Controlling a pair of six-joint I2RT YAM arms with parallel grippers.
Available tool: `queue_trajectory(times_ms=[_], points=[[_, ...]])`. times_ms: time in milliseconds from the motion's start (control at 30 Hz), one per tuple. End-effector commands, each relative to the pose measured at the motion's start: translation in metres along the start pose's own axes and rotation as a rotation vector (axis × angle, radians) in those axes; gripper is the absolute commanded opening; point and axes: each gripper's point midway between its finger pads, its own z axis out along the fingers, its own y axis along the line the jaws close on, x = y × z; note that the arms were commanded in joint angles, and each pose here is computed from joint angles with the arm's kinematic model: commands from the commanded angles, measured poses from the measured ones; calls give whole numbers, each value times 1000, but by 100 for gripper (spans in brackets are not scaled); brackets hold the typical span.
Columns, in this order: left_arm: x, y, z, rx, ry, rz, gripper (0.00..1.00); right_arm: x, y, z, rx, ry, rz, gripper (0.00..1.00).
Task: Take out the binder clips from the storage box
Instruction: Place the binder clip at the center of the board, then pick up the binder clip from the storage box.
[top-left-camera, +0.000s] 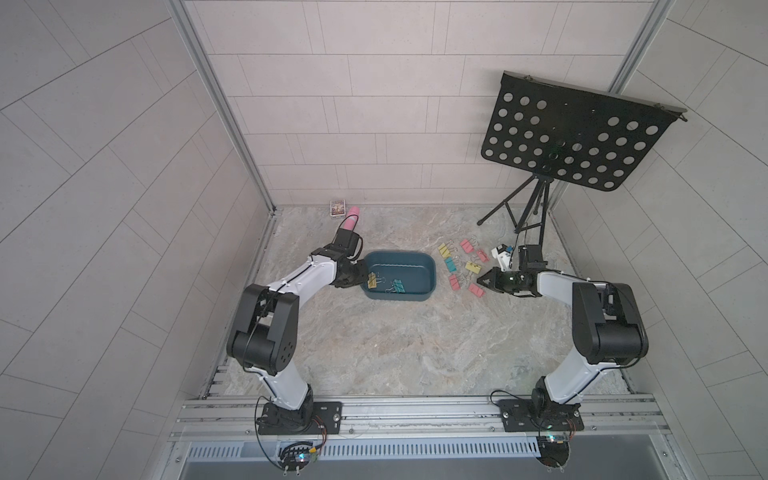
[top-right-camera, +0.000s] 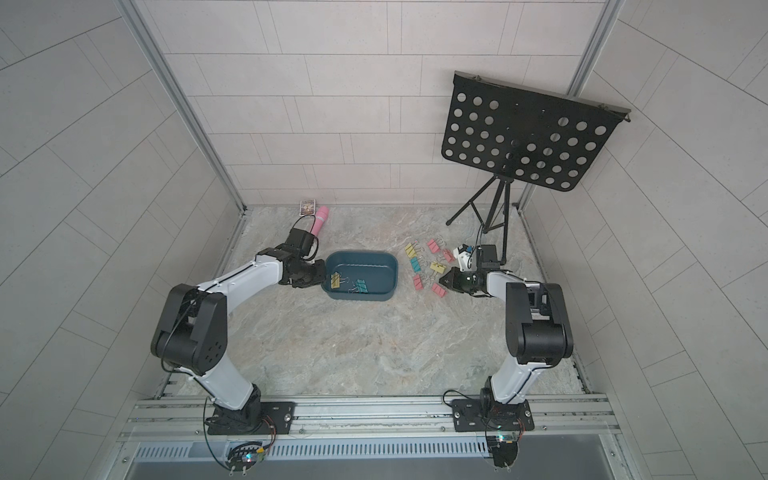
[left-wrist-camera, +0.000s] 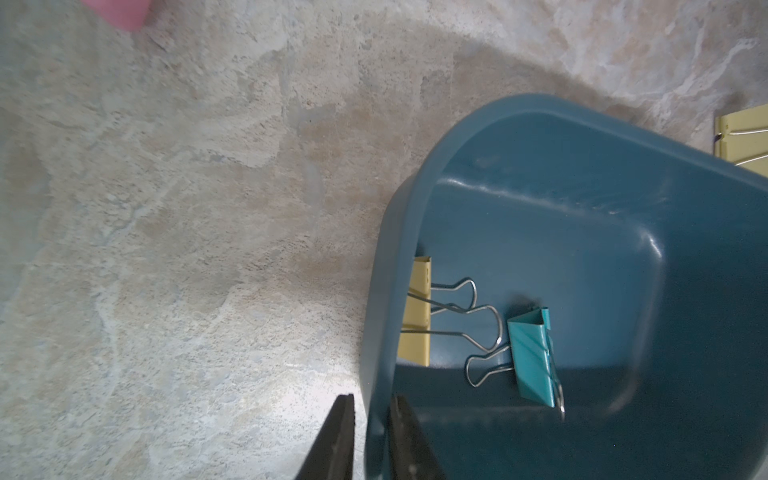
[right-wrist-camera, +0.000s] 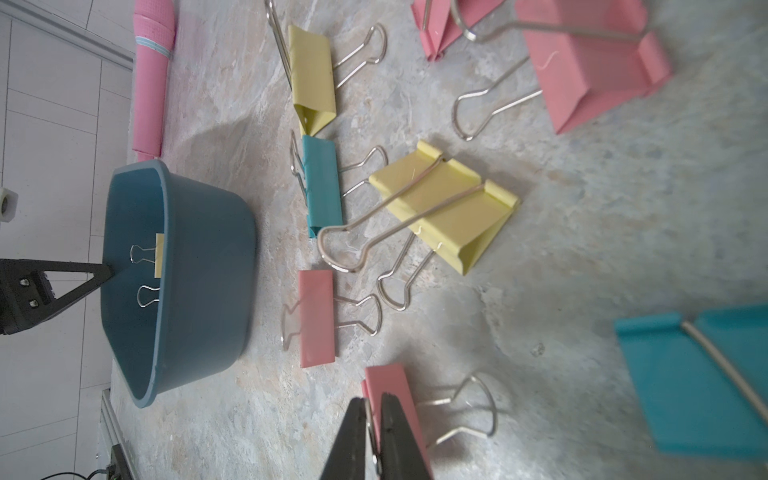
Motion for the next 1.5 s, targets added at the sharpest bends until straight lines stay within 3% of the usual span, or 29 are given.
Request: queue_trajectory(times_ms=[0,267,467,733,867,1100,1467], points=[[2,6,2,-17,14,-2,24,-1,-4,-1,14,8,13,17],[1,5,0,-15,10,0,24,-1,-2,-3,12,6,12,23],[0,5,-2,-18,8,3,24,-19,14,-25,32,-49,-27,34],[0,5,-1,-20,10,4,24,-52,88,-60,23,-129,-236,41],[1,5,1,-18,12,-1,24,-47,139,-36,3,-96,-382,43],[1,5,1,-15,9,-1,24,-14,199,35,-4,60,-553,43],[1,4,2,-14,10,0,24,23,246,118,19,188,-691,45]])
